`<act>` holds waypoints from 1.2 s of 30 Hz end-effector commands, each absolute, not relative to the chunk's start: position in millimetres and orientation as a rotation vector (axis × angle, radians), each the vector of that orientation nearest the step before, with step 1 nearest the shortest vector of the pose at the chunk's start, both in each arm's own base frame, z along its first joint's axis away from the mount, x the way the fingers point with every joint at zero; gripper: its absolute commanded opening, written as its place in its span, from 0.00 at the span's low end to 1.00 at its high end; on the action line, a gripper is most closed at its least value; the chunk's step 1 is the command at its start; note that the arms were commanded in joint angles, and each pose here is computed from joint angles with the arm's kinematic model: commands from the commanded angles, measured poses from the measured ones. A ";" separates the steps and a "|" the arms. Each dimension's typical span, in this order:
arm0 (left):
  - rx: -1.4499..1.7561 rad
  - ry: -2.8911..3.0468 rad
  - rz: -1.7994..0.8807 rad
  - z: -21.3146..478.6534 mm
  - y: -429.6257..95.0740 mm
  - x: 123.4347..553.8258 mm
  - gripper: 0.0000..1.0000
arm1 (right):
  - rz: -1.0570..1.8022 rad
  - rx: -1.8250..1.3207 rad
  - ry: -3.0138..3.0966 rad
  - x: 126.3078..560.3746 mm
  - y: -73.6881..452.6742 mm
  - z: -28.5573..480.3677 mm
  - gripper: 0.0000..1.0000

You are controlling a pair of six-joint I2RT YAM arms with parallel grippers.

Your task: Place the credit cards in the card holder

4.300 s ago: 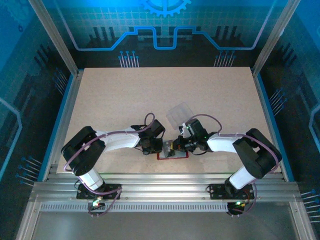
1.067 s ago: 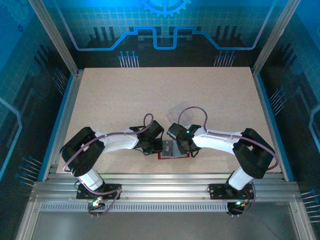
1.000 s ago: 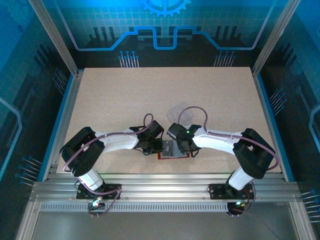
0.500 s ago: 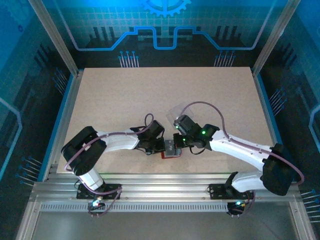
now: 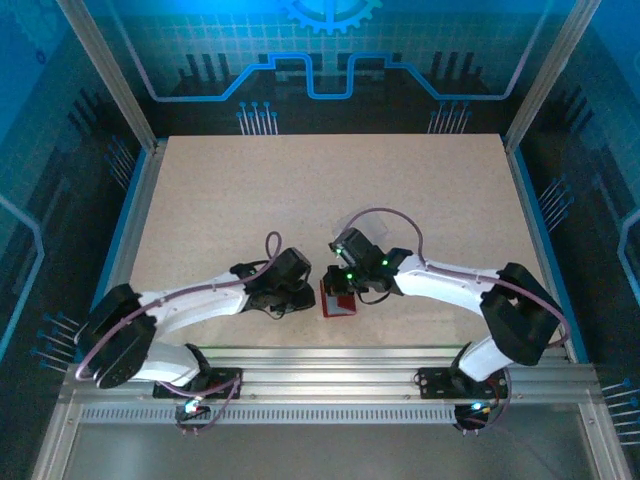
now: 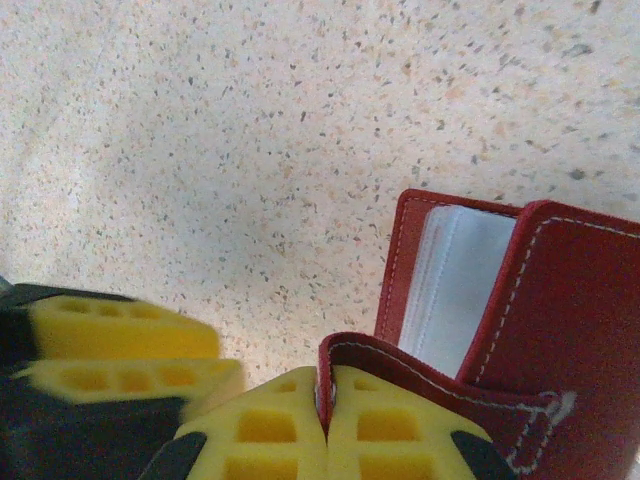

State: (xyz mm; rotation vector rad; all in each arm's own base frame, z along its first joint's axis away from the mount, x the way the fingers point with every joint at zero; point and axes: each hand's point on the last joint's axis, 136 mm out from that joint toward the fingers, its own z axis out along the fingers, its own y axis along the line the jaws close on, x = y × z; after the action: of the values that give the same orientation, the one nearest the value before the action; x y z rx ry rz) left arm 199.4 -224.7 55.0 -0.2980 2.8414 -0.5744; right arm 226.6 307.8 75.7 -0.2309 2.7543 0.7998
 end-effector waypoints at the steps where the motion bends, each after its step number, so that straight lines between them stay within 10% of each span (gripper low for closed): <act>1: -0.387 2.841 -0.407 54.2 -183.6 182.4 0.33 | 0.819 -0.268 2.780 223.0 327.5 65.7 0.03; 12: -0.396 2.792 -0.372 74.1 -162.8 182.6 0.35 | 1.131 -0.515 2.670 217.6 349.4 138.0 0.60; 17: -0.365 2.782 -0.406 81.1 -169.7 187.1 0.35 | 0.963 -0.455 2.679 218.5 296.3 156.8 0.56; 24: -0.293 2.778 -0.455 91.7 -183.3 193.5 0.35 | 0.737 -0.193 2.822 219.1 210.7 104.6 0.11; 30: -0.205 2.786 -0.503 104.2 -207.4 206.8 0.35 | 0.694 -0.305 2.867 218.8 237.3 74.7 0.15; 36: -0.134 2.803 -0.515 106.4 -232.0 220.3 0.35 | 0.478 -0.385 2.899 224.7 253.4 40.9 0.40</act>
State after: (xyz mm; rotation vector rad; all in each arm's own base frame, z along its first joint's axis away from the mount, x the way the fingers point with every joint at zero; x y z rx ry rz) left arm 216.4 -217.0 102.2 -0.2153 2.7934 -0.4850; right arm 211.4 247.6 44.3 -0.3753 2.9415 0.5715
